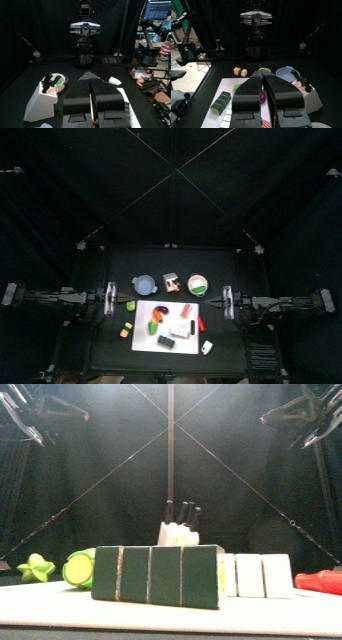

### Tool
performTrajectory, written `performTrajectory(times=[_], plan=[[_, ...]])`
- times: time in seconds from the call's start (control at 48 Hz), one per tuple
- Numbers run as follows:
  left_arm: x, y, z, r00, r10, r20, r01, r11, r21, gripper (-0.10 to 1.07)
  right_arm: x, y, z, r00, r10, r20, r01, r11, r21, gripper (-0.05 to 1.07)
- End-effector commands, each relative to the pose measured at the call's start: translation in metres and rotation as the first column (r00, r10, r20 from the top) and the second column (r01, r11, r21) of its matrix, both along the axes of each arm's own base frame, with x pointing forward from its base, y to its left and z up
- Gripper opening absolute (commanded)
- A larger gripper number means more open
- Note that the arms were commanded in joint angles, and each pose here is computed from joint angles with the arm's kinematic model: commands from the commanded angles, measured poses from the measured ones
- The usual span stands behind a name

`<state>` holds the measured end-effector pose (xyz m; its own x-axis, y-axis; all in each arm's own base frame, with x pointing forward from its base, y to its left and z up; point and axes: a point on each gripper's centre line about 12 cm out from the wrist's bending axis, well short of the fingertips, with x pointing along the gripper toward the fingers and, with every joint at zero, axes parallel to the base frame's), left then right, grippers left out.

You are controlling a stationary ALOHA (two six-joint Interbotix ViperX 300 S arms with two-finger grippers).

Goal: Grab salmon sushi

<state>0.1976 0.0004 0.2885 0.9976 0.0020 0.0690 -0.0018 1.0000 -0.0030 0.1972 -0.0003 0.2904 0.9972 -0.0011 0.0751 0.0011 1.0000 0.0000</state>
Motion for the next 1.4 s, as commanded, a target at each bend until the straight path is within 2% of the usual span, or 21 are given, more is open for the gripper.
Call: performTrajectory(times=[0.0,0.083,0.271,0.438,0.583,0.812,1.021,1.167,1.375], plan=[[0.003,-0.002,-0.005,1.000,-0.008,-0.012,0.008,1.000,0.002,-0.04,0.008,-0.001,0.005,1.000,-0.003,-0.005,0.003,1.000,0.000,0.06],[0.002,-0.002,-0.009,1.000,-0.012,-0.015,0.012,1.000,0.000,-0.03,0.016,0.000,0.000,0.999,0.003,-0.048,-0.004,1.000,-0.025,0.00],[0.000,-0.006,-0.011,0.999,-0.032,0.012,0.032,0.999,0.005,-0.03,0.044,0.001,-0.012,0.984,0.009,-0.178,-0.023,0.997,-0.079,0.00],[-0.001,-0.007,-0.017,0.999,-0.038,0.000,0.038,0.999,0.012,-0.03,0.069,0.000,-0.025,0.952,0.002,-0.307,-0.028,0.996,-0.080,0.00],[0.006,-0.008,-0.026,0.998,-0.038,-0.046,0.039,0.999,0.006,-0.03,0.079,-0.001,-0.032,0.926,-0.003,-0.379,-0.029,0.996,-0.080,0.00],[0.025,-0.009,-0.049,0.985,-0.039,-0.168,0.040,0.999,0.003,-0.03,0.081,-0.002,-0.036,0.914,-0.007,-0.407,-0.027,0.996,-0.079,0.00],[0.036,-0.015,-0.061,0.971,-0.063,-0.233,0.063,0.998,-0.005,-0.01,0.084,-0.003,-0.047,0.892,-0.012,-0.452,-0.032,0.995,-0.089,0.01],[0.040,-0.015,-0.073,0.956,-0.059,-0.286,0.052,0.998,-0.030,0.02,0.089,-0.004,-0.062,0.861,-0.017,-0.509,-0.034,0.995,-0.090,0.09],[0.044,-0.015,-0.082,0.943,-0.050,-0.330,0.034,0.998,-0.056,0.16,0.101,-0.005,-0.085,0.800,-0.021,-0.599,-0.037,0.996,-0.084,0.38]])
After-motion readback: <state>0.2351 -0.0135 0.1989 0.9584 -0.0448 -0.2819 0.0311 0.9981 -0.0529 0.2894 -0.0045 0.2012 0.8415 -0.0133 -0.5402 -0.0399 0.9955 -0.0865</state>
